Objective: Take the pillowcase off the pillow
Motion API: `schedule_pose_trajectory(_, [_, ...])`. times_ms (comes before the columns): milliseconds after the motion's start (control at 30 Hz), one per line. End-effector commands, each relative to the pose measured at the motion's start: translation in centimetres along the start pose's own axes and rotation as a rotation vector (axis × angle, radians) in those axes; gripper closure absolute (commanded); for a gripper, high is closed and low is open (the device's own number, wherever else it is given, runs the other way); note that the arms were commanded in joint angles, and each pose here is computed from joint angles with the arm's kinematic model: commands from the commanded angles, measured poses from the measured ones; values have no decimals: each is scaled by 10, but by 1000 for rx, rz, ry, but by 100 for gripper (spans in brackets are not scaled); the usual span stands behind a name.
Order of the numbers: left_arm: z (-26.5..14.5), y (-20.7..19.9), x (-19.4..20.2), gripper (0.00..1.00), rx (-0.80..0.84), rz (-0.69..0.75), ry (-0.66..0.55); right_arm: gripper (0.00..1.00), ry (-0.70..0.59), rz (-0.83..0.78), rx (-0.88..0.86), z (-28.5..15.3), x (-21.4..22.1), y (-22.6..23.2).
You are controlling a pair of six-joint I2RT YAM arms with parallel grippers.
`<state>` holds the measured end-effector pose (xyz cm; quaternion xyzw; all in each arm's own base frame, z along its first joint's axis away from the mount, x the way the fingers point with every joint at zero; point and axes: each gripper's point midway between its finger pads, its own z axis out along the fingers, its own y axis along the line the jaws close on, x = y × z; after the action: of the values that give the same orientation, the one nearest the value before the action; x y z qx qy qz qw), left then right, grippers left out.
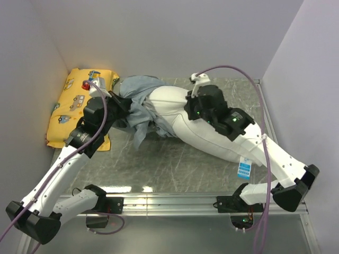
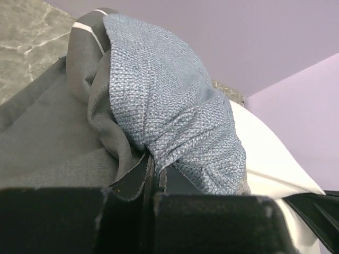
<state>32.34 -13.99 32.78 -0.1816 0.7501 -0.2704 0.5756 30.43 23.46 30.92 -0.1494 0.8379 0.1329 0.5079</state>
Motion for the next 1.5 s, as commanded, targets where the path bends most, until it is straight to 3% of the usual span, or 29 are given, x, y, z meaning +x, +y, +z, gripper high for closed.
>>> schedule_pose_trajectory(0, [8, 70, -46, 99, -293, 56, -134, 100, -61, 124, 185, -16, -14, -77])
schedule_pose_trajectory(167, [18, 103, -74, 99, -307, -41, -144, 100, -20, 241, 207, -4, 12, -120])
schedule_pose_trajectory(333, [17, 120, -101, 100, -316, -69, -172, 100, -7, 280, 82, -5, 11, -108])
schedule_pose_trajectory(467, [7, 85, -116, 99, -167, 13, -198, 100, -75, 252, -43, -27, -13, -86])
schedule_pose_trajectory(633, [-3, 44, -103, 99, 34, 112, -125, 100, -145, 210, -292, -59, -43, -42])
schedule_pose_trajectory(700, [-5, 35, -102, 93, 62, 146, -115, 100, -190, 202, -380, -79, -61, -27])
schedule_pose_trajectory(833, [10, -6, -72, 65, 201, 212, 21, 100, -263, 198, -506, -107, -97, -6])
schedule_pose_trajectory(867, [21, -14, -65, 47, 231, 237, 62, 100, -261, 204, -524, -106, -102, -3])
schedule_pose_trajectory(967, [43, -36, -41, 26, 258, 265, 129, 100, -287, 187, -678, -121, -121, 21])
schedule_pose_trajectory(1067, [64, -46, -28, 17, 329, 234, 153, 100, -262, 197, -727, -113, -121, 30])
schedule_pose_trajectory(1200, [84, -61, 25, 18, 486, 202, 350, 100, -228, 236, -722, -86, -128, 28])
schedule_pose_trajectory(1233, [84, -65, 56, 20, 545, 190, 464, 100, -191, 258, -706, -63, -125, 26])
schedule_pose_trajectory(1300, [83, -65, 90, 22, 581, 158, 583, 100, -172, 308, -688, -40, -128, 21])
schedule_pose_trajectory(1333, [72, -69, 125, 24, 641, 102, 708, 100, -116, 356, -655, -7, -112, 14])
schedule_pose_trajectory(1400, [58, -71, 159, 27, 700, 44, 823, 100, -92, 424, -622, 30, -102, 3])
schedule_pose_trajectory(1467, [41, -69, 191, 31, 742, -9, 899, 100, 16, 515, -510, 97, -61, -24])
